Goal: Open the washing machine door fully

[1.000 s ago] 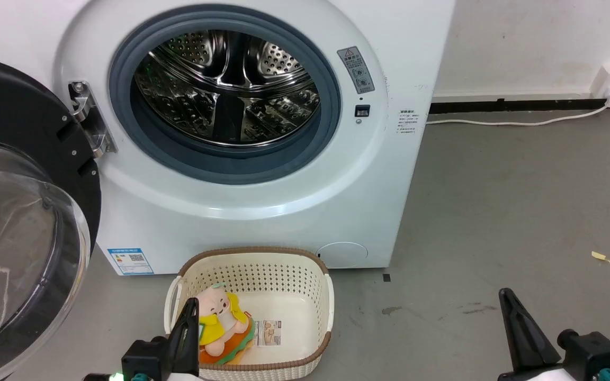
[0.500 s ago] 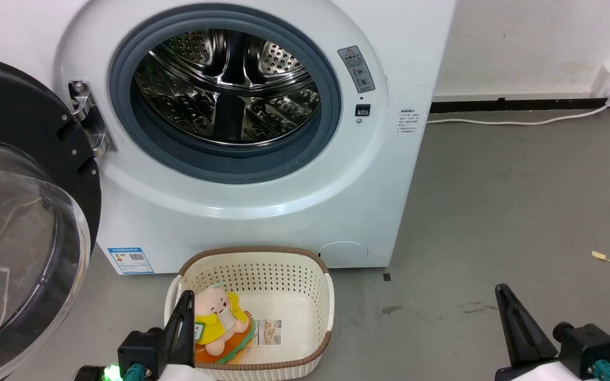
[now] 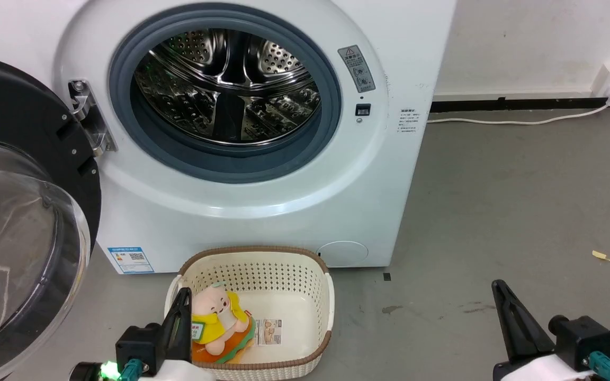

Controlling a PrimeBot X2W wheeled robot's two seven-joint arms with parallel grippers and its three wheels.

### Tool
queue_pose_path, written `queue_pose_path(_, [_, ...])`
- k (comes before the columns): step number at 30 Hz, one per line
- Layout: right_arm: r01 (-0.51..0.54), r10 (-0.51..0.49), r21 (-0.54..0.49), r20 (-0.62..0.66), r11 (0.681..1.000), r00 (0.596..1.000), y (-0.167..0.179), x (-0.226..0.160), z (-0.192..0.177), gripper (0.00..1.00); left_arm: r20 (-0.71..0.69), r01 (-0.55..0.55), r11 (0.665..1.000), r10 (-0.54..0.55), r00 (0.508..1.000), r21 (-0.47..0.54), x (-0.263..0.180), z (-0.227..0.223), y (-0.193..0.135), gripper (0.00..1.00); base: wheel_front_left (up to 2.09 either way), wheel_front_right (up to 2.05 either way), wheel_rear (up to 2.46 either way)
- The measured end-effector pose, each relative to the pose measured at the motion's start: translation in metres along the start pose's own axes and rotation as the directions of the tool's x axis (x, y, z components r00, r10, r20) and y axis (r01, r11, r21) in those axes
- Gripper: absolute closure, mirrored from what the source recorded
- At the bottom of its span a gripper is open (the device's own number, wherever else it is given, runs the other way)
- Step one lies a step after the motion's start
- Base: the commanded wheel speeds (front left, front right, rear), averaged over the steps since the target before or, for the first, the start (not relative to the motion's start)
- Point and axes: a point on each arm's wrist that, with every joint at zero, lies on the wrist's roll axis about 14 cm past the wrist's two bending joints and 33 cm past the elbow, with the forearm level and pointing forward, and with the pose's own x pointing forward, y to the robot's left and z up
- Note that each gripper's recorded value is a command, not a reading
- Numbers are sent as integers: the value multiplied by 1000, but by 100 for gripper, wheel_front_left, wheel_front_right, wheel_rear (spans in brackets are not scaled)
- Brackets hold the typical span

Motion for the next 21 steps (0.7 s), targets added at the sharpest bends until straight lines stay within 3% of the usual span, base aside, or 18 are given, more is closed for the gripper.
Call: queue_pose_path(21, [-9,8,-21,-17,1000,1000,2,7,2,100,2,-10,1000,10,1000,13,6,8,4,100,0,0,0])
